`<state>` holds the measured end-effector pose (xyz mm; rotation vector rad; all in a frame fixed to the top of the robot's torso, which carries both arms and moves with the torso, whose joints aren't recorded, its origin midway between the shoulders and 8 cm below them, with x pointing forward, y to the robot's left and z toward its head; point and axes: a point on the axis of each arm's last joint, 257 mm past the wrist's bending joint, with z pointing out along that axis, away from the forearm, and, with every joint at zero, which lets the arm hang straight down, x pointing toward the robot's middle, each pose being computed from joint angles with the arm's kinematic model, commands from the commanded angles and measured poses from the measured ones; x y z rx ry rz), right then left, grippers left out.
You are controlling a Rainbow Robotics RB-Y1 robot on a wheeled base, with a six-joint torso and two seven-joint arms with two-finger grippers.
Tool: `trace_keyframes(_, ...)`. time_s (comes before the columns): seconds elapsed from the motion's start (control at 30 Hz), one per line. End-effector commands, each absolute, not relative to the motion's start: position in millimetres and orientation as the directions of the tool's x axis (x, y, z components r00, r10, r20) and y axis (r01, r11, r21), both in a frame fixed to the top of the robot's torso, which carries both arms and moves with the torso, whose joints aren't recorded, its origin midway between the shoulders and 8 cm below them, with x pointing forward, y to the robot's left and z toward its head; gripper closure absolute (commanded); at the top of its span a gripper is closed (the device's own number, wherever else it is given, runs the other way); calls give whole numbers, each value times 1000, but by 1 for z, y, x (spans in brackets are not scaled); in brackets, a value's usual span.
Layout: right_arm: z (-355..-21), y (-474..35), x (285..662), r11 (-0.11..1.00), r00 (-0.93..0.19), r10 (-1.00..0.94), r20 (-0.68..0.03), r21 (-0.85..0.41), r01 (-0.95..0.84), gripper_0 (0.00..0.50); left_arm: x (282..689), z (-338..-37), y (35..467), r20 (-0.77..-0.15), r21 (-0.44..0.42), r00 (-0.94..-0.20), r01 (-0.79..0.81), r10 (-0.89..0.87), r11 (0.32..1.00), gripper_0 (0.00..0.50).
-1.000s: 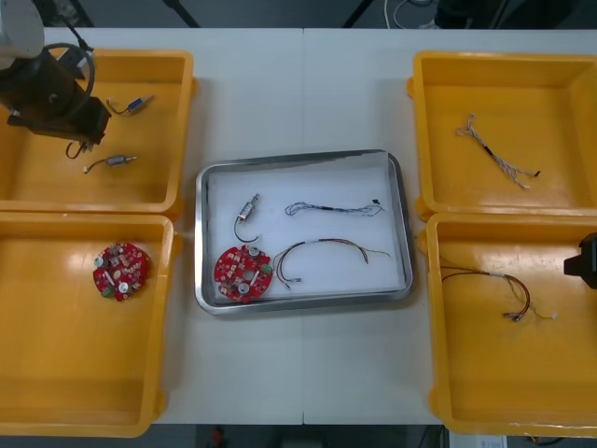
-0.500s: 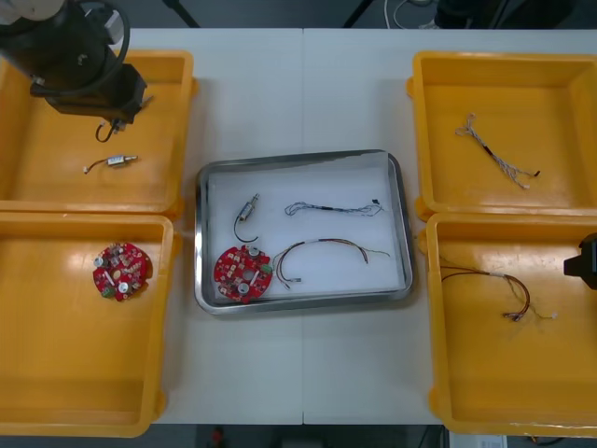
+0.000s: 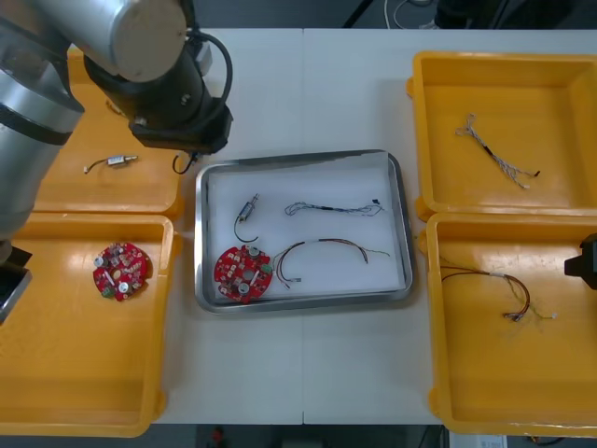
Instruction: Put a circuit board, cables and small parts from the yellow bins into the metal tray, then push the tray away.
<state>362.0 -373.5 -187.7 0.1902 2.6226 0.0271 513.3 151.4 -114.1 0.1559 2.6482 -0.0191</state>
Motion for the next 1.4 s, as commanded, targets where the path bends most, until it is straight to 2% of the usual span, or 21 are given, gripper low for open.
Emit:
trace_keyframes(0.03,-177,-381,358,985,-843,169,-511,56,164,0,502,-136,107,-468,1,-872,159,141,987,500)
trace_keyframes(0.23,-176,-380,358,985,-841,166,-515,56,161,0,508,-170,84,-457,1,-875,179,159,984,500)
trace_keyframes(0.53,-175,-380,358,986,-840,162,-518,53,157,0,526,-216,76,-464,24,-872,164,157,986,500)
trace_keyframes(0.73,-174,-379,358,986,-839,161,-520,55,155,0,529,-231,71,-465,31,-871,164,159,986,500)
trace_keyframes(1.0,-174,-379,358,986,-839,161,-520,55,155,0,524,-234,65,-457,13,-878,155,144,988,490)
trace_keyframes(1.03,-175,-379,358,986,-840,162,-518,55,156,0,524,-234,64,-458,12,-877,155,143,988,367)
trace_keyframes(1.07,-175,-379,358,986,-840,163,-518,57,156,0,524,-234,64,-459,12,-877,151,140,988,157)
trace_keyframes(1.1,-174,-379,358,986,-839,161,-520,55,155,0,524,-233,64,-460,11,-877,151,139,988,98)
trace_keyframes(1.13,-174,-379,358,986,-839,161,-520,55,155,0,525,-233,64,-462,12,-876,150,139,989,0)
trace_keyframes(1.4,-175,-379,358,986,-840,161,-518,57,154,0,528,-223,62,-481,-4,-867,150,129,989,0)
